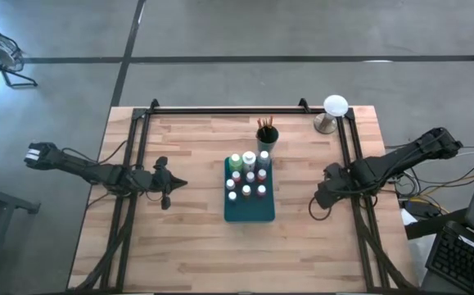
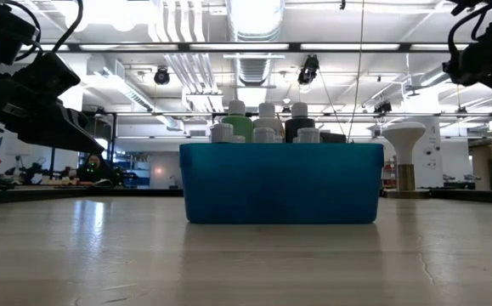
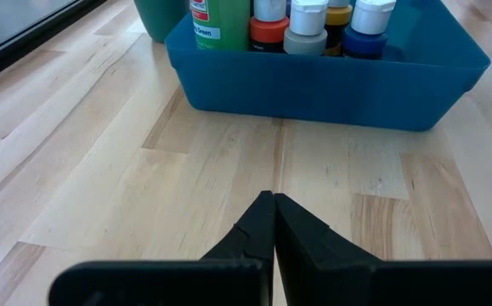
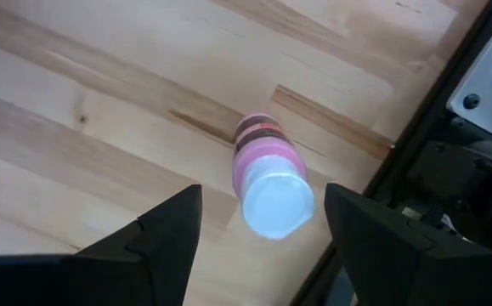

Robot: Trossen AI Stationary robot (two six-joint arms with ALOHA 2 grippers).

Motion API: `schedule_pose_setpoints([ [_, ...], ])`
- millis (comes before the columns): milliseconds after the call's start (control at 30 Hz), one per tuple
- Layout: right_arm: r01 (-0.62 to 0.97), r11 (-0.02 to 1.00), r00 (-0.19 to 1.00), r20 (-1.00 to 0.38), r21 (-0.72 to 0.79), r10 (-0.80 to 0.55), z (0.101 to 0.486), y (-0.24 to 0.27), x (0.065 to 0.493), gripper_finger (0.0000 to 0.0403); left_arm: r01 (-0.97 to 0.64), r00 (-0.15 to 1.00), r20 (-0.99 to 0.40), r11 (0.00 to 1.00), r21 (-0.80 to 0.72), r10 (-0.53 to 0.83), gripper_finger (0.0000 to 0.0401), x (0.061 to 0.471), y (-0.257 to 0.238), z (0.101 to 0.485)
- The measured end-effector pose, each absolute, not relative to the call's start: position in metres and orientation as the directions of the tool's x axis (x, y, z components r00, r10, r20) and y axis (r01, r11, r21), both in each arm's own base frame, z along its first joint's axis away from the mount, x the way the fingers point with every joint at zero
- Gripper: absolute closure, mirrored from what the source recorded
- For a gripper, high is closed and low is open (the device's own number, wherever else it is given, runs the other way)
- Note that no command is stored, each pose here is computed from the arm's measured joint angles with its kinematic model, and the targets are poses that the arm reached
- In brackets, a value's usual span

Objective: Pick & Place Paint Supplies
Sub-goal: Put the small light pink paint bottle into the blue bin

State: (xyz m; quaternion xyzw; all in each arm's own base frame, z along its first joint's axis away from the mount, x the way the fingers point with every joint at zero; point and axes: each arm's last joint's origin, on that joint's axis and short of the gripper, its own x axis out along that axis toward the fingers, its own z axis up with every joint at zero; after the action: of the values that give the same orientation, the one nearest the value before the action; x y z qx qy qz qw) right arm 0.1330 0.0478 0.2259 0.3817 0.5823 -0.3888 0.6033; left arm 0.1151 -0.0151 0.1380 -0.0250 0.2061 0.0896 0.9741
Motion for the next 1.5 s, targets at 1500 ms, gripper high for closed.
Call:
schedule_pose_setpoints([
  [1500,0.921,0.389,-0.032,-0.999,-0.033,-0.008,0.211,0.043,0.136,0.028,-0.184,0.899,-0.406,0.983,-0.011,0.164,0.0394,0.115,-0.015,0.138],
])
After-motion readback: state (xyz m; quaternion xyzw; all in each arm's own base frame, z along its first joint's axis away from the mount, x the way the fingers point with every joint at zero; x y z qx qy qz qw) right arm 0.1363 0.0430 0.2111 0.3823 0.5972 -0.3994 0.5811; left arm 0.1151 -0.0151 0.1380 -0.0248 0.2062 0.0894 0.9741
